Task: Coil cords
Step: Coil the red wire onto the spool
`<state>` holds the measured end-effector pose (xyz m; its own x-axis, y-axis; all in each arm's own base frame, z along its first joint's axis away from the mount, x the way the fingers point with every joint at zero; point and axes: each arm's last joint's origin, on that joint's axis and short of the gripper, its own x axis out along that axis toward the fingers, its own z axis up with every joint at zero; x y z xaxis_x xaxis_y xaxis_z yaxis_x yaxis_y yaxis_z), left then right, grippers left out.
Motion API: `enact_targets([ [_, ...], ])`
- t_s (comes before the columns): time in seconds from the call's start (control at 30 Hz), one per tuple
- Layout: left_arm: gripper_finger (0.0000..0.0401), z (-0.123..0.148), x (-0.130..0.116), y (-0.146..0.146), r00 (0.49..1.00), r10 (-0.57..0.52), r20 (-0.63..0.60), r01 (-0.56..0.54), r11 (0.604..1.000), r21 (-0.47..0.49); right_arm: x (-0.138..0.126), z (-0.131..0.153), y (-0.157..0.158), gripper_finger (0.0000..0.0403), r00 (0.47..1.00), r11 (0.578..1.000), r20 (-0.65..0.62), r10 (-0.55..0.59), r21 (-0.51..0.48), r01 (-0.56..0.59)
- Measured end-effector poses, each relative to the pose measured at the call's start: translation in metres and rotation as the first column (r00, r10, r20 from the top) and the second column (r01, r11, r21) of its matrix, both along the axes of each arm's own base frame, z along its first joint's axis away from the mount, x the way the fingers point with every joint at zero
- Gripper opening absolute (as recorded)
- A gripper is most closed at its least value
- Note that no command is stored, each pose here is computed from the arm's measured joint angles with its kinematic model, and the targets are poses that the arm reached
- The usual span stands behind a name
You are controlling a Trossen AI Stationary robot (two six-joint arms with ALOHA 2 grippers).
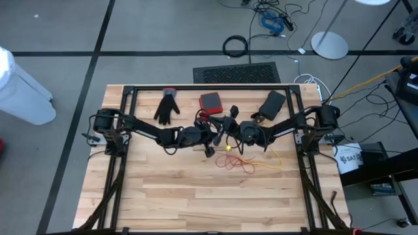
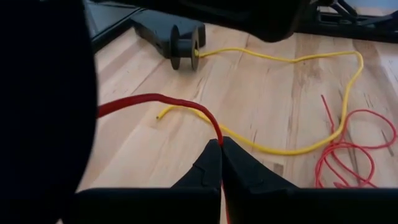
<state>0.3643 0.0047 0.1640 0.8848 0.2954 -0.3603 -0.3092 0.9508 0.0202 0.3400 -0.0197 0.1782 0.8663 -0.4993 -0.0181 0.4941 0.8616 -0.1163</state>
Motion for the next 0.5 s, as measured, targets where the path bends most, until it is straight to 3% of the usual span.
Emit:
enact_targets([
  [0.5, 0.0, -0.0019, -0.0013, -0.0004, 1.0, 0.012, -0.026, -0.011, 1.0, 0.011, -0.0006, -0.0009, 0.003, 0.0, 0.999, 0.998, -0.023, -0.042, -0.039, 0.041],
])
